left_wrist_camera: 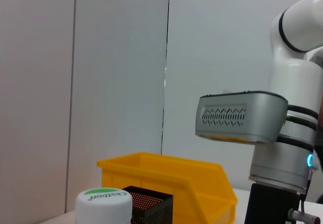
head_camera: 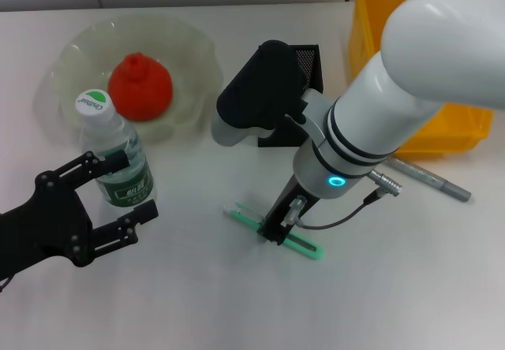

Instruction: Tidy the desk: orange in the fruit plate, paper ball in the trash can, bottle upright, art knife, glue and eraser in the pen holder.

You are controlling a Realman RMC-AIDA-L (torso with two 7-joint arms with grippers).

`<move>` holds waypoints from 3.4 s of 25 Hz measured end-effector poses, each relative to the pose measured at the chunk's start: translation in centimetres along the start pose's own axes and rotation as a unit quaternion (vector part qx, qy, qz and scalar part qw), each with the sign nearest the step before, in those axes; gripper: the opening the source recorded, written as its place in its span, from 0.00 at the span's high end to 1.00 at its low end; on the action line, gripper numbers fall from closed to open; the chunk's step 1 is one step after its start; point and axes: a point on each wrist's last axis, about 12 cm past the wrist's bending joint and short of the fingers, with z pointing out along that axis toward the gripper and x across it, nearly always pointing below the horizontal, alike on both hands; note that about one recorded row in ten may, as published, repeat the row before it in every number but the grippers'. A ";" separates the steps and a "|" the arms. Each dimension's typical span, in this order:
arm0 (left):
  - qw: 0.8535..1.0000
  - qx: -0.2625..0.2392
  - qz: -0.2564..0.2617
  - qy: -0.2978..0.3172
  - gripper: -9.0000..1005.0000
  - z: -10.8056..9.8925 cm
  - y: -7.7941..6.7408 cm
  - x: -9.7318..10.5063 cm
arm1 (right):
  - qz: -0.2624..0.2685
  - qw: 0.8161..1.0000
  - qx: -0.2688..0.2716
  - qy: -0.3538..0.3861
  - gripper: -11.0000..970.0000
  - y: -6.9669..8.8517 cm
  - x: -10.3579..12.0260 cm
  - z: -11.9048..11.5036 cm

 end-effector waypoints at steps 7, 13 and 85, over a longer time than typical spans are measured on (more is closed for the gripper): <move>1.000 0.000 -0.001 0.000 0.22 0.0 0.0 0.0 | 0.005 1.000 -0.002 -0.004 0.82 -0.1 0.1 -0.1; 1.000 0.000 -0.002 -0.001 0.22 0.0 -0.1 0.1 | 0.017 0.998 0.012 -0.065 0.82 -0.4 0.6 -2.1; 1.000 0.005 -0.001 -0.002 0.22 0.3 0.0 0.0 | -0.011 0.986 0.017 -0.167 0.18 -6.3 7.3 -11.3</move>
